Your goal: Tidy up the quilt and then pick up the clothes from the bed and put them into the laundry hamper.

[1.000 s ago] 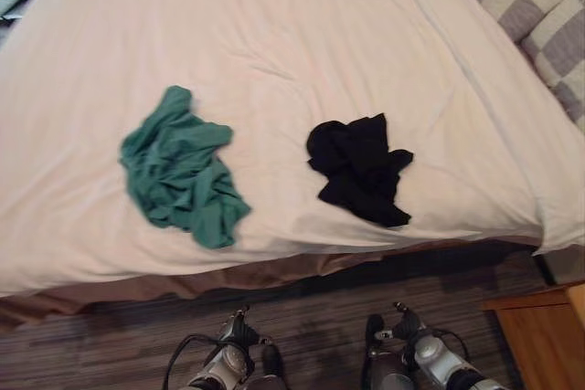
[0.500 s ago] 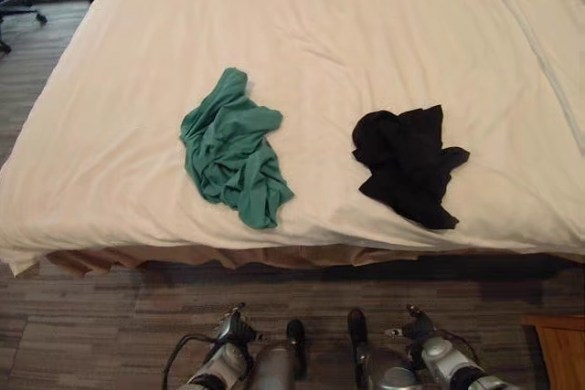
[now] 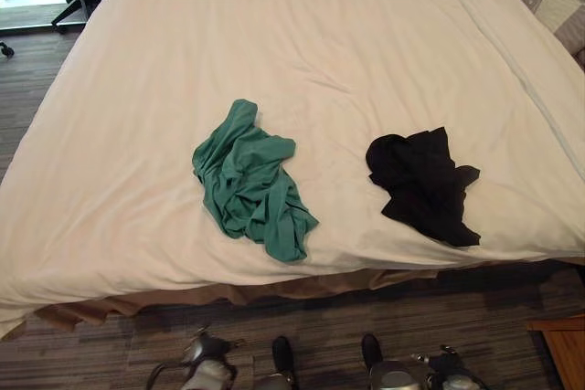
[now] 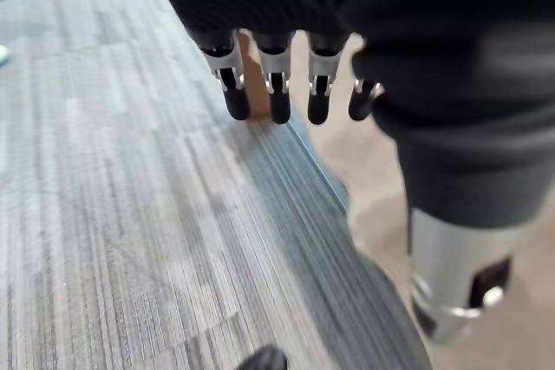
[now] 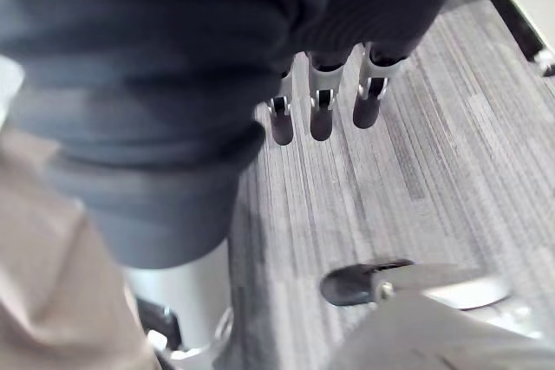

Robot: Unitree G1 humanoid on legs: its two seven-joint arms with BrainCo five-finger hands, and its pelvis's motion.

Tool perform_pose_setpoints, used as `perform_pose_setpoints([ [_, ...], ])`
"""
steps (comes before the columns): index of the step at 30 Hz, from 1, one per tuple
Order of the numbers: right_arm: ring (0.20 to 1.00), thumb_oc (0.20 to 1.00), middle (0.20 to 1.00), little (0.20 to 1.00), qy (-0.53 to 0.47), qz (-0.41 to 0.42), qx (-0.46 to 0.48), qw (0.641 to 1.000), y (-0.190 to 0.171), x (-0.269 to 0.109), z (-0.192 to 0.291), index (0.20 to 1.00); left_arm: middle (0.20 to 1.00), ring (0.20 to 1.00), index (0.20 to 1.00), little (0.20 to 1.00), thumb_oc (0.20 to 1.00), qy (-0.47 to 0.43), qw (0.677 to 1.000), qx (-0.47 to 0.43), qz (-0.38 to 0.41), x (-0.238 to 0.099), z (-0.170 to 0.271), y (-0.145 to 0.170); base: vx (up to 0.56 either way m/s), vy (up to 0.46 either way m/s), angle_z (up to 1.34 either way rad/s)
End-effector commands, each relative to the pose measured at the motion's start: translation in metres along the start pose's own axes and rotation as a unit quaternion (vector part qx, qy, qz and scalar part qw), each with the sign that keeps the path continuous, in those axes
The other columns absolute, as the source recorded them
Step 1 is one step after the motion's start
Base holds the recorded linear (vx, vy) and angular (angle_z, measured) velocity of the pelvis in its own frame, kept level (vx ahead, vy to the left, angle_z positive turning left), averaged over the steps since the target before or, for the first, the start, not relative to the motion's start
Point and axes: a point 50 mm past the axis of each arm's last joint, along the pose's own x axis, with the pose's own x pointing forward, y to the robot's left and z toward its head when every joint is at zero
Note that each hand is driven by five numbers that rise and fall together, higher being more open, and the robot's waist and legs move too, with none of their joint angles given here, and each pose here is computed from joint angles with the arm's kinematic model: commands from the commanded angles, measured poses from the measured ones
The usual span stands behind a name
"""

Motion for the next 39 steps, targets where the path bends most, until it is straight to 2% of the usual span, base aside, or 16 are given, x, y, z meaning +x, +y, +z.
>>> perform_pose_setpoints([
  [1, 1.000, 1.000, 1.000, 1.000, -0.066, -0.137, 0.080, 0.985, -0.064, 0.001, 0.017, 1.000, 1.000, 1.000, 1.000, 1.000, 1.000, 0.020, 0.988, -0.123, 0.088, 0.002, -0.007, 0.026, 0.12, 0.002, -0.17],
  [2, 1.000, 1.000, 1.000, 1.000, -0.097, -0.198, 0.074, 0.973, -0.092, -0.004, 0.023, 1.000, 1.000, 1.000, 1.000, 1.000, 1.000, -0.025, 0.974, -0.178, 0.136, 0.002, 0.002, 0.053, 0.08, -0.007, -0.13],
  [4, 1.000, 1.000, 1.000, 1.000, -0.123, -0.230, 0.057, 0.964, -0.107, -0.010, 0.030, 1.000, 1.000, 1.000, 1.000, 1.000, 1.000, -0.059, 0.965, -0.200, 0.159, -0.001, 0.011, 0.067, 0.07, -0.015, -0.01],
  [6, 1.000, 1.000, 1.000, 1.000, -0.193, -0.309, -0.021, 0.931, -0.137, -0.021, 0.061, 1.000, 1.000, 1.000, 1.000, 1.000, 1.000, -0.174, 0.938, -0.224, 0.197, -0.009, 0.058, 0.098, 0.05, -0.024, 0.17],
  [8, 1.000, 1.000, 1.000, 1.000, -0.250, -0.346, -0.094, 0.900, -0.150, -0.028, 0.089, 1.000, 1.000, 1.000, 1.000, 1.000, 1.000, -0.325, 0.914, -0.188, 0.157, -0.032, 0.117, 0.100, -0.01, -0.015, 0.13],
  [9, 1.000, 1.000, 1.000, 1.000, -0.249, -0.346, -0.095, 0.899, -0.150, -0.028, 0.089, 1.000, 1.000, 1.000, 1.000, 1.000, 1.000, -0.325, 0.914, -0.187, 0.156, -0.032, 0.117, 0.100, 0.00, 0.000, 0.00],
  [12, 1.000, 1.000, 1.000, 1.000, -0.329, -0.373, -0.216, 0.840, -0.162, -0.041, 0.126, 1.000, 1.000, 1.000, 1.000, 1.000, 1.000, -0.451, 0.873, -0.114, 0.146, -0.061, 0.162, 0.106, -0.02, -0.022, -0.02],
  [13, 1.000, 1.000, 1.000, 1.000, -0.385, -0.374, -0.269, 0.800, -0.160, -0.051, 0.153, 1.000, 1.000, 1.000, 1.000, 1.000, 1.000, -0.528, 0.834, -0.073, 0.140, -0.082, 0.194, 0.109, -0.05, -0.033, -0.01],
  [14, 1.000, 1.000, 1.000, 1.000, -0.386, -0.374, -0.269, 0.799, -0.160, -0.051, 0.154, 1.000, 1.000, 1.000, 1.000, 1.000, 1.000, -0.529, 0.834, -0.073, 0.141, -0.082, 0.195, 0.109, -0.03, -0.027, 0.02],
  [17, 1.000, 1.000, 1.000, 1.000, -0.464, -0.373, -0.308, 0.742, -0.149, -0.069, 0.197, 1.000, 1.000, 1.000, 1.000, 1.000, 1.000, -0.650, 0.751, -0.015, 0.110, -0.129, 0.241, 0.102, -0.04, -0.018, 0.00],
  [19, 1.000, 1.000, 1.000, 1.000, -0.481, -0.369, -0.308, 0.734, -0.144, -0.073, 0.208, 1.000, 1.000, 1.000, 1.000, 1.000, 1.000, -0.662, 0.743, -0.008, 0.102, -0.134, 0.250, 0.098, -0.04, -0.002, -0.03],
  [20, 1.000, 1.000, 1.000, 1.000, -0.503, -0.377, -0.309, 0.714, -0.164, -0.089, 0.227, 1.000, 1.000, 1.000, 1.000, 1.000, 1.000, -0.618, 0.756, 0.020, 0.215, -0.124, 0.248, 0.219, -0.03, 0.018, -0.07],
  [22, 1.000, 1.000, 1.000, 1.000, -0.525, -0.367, -0.311, 0.702, -0.149, -0.095, 0.237, 1.000, 1.000, 1.000, 1.000, 1.000, 1.000, -0.697, 0.697, 0.033, 0.166, -0.160, 0.267, 0.189, -0.03, 0.001, -0.15],
  [25, 1.000, 1.000, 1.000, 1.000, -0.554, -0.345, -0.312, 0.691, -0.134, -0.102, 0.254, 1.000, 1.000, 1.000, 1.000, 1.000, 1.000, -0.699, 0.689, 0.090, 0.171, -0.167, 0.279, 0.188, -0.06, -0.046, 0.00],
  [33, 1.000, 1.000, 1.000, 1.000, -0.620, -0.343, -0.235, 0.665, -0.113, -0.126, 0.287, 1.000, 1.000, 1.000, 1.000, 1.000, 1.000, -0.578, 0.747, 0.179, 0.277, -0.112, 0.292, 0.182, -0.07, -0.016, -0.10],
  [39, 1.000, 1.000, 1.000, 1.000, -0.644, -0.338, -0.205, 0.655, -0.103, -0.137, 0.295, 1.000, 1.000, 1.000, 1.000, 1.000, 1.000, -0.543, 0.754, 0.196, 0.314, -0.107, 0.299, 0.191, -0.05, -0.030, -0.04],
])
